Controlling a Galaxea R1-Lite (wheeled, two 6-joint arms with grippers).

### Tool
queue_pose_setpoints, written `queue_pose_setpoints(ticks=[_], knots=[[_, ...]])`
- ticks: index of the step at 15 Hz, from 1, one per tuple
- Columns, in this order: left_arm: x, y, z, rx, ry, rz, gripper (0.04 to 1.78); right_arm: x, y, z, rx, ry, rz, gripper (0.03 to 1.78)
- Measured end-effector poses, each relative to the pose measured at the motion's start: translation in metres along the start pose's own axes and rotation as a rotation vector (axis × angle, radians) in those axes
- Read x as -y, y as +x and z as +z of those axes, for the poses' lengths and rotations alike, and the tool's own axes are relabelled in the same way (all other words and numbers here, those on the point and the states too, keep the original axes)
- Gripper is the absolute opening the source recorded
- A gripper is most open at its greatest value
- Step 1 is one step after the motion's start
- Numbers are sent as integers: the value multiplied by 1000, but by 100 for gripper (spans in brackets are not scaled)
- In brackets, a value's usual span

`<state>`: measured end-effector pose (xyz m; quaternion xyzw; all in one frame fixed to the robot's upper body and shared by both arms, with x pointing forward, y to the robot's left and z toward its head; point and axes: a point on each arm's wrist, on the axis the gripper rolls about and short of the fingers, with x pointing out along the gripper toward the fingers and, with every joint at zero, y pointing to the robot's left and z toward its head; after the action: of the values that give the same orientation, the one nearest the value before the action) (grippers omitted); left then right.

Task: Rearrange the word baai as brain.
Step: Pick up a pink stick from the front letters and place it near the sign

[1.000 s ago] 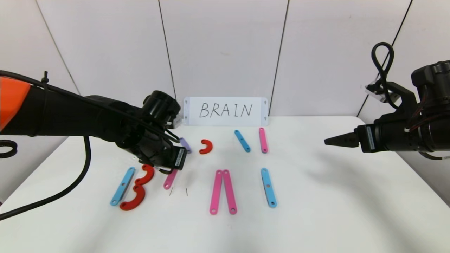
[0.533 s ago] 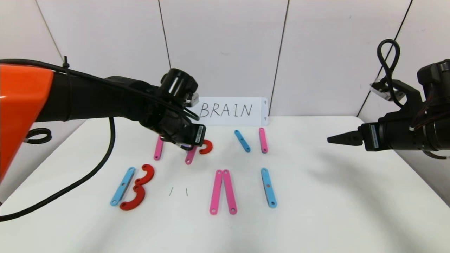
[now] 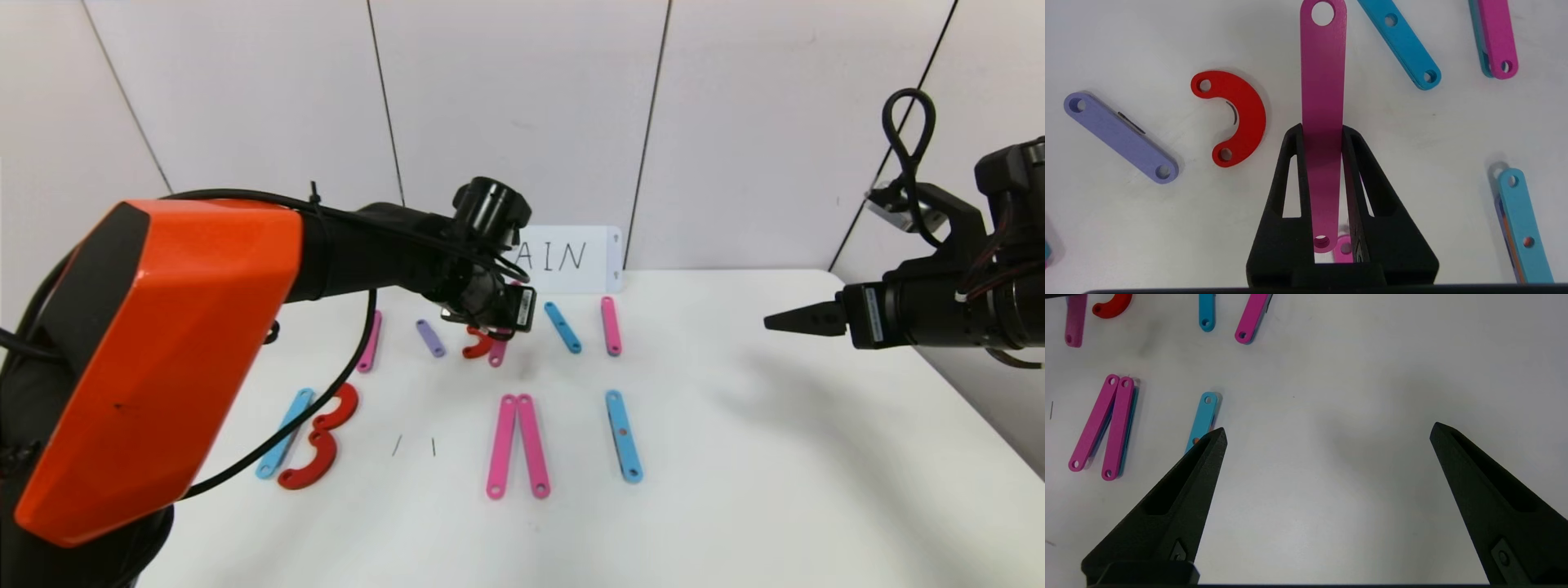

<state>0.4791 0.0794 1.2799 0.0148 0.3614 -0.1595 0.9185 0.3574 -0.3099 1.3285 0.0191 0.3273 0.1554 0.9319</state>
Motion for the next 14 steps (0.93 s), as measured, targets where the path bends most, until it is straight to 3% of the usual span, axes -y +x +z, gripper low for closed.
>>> queue_pose_setpoints(ticks=[4,14], knots=[[15,27,-6,65,-71,13,28,0,0,-1,-2,0,2,174],[28,55,-21,78,-228,22,28,0,1,-3,-10,0,3,174]])
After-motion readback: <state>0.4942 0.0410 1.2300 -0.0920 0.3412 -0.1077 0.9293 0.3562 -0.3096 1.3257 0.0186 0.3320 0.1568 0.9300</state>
